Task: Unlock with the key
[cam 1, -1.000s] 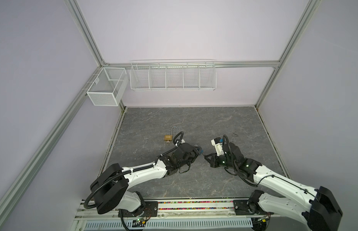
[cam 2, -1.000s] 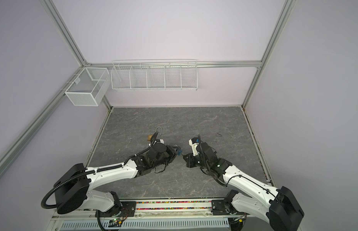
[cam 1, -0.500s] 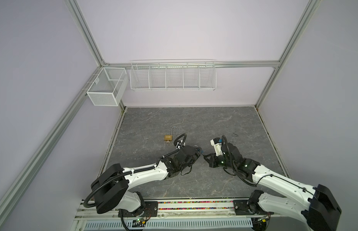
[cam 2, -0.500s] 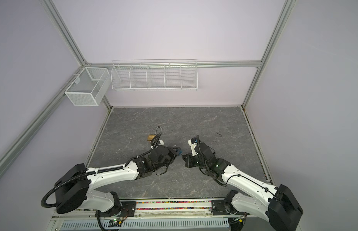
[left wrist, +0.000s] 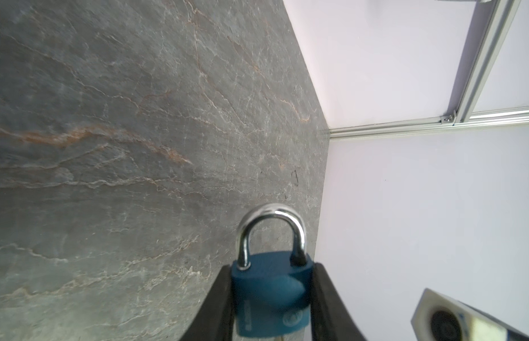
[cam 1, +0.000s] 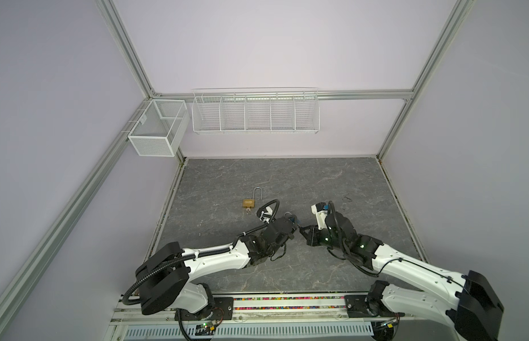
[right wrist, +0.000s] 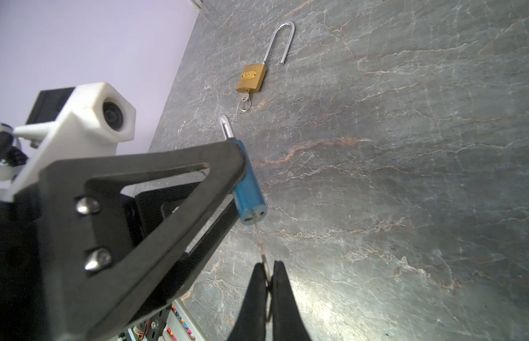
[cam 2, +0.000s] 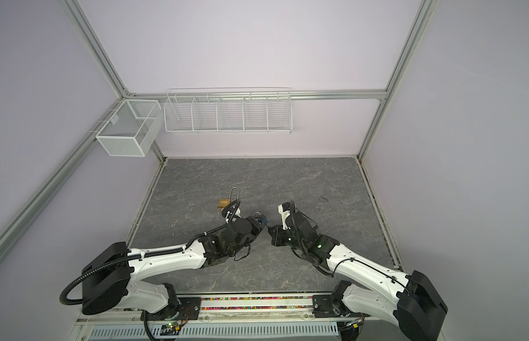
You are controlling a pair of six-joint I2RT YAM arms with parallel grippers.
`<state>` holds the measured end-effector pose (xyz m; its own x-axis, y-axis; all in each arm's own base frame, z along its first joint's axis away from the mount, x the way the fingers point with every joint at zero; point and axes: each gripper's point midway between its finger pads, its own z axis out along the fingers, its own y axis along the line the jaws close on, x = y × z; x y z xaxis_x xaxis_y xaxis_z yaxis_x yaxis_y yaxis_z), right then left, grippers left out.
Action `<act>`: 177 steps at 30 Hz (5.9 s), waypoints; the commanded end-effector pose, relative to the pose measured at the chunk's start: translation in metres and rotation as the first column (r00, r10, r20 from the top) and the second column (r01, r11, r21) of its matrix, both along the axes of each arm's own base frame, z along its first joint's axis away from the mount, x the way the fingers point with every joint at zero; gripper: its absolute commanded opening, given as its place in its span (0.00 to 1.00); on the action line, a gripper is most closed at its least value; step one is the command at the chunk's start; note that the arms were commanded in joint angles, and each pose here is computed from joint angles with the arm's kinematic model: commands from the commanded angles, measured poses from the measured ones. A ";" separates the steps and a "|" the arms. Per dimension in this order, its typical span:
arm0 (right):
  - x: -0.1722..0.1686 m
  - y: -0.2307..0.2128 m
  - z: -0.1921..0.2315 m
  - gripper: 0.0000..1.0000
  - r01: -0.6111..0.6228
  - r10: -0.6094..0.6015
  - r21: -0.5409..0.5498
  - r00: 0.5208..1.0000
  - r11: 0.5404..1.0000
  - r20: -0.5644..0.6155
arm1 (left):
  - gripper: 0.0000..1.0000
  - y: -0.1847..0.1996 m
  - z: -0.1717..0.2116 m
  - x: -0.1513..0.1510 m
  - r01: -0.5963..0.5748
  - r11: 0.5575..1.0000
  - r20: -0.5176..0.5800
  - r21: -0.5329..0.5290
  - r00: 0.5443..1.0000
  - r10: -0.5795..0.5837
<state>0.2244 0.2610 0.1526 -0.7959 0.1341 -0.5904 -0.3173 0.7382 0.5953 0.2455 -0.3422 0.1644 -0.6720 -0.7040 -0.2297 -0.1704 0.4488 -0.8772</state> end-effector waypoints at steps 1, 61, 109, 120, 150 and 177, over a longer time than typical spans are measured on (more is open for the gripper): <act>0.009 -0.003 0.000 0.06 0.075 -0.075 0.017 0.997 0.997 0.010 | 0.00 -0.018 0.042 -0.003 0.025 0.992 0.085 -0.122 0.996 -0.014; -0.035 -0.055 -0.021 0.06 0.068 -0.073 -0.090 0.996 0.994 -0.050 | 0.00 0.052 -0.066 -0.037 0.266 0.862 -0.324 0.432 0.938 -0.127; -0.036 -0.089 -0.021 0.06 0.096 -0.098 -0.030 0.994 0.995 -0.049 | 0.63 0.040 -0.153 -0.080 0.712 0.510 -0.763 0.483 0.628 -0.154; -0.035 -0.092 -0.020 0.06 0.104 -0.104 -0.023 0.994 0.994 -0.041 | 0.58 0.035 -0.162 -0.090 0.709 0.507 -0.789 0.491 0.608 -0.087; -0.050 -0.077 -0.032 0.06 -0.010 0.015 0.109 0.999 0.994 -0.045 | 0.00 -0.001 -0.102 -0.023 0.472 0.747 -0.580 0.469 0.802 -0.143; -0.040 -0.041 -0.038 0.06 -0.145 0.155 0.200 0.987 0.969 -0.035 | 0.00 -0.031 -0.046 -0.023 0.199 0.967 -0.428 0.157 0.897 -0.115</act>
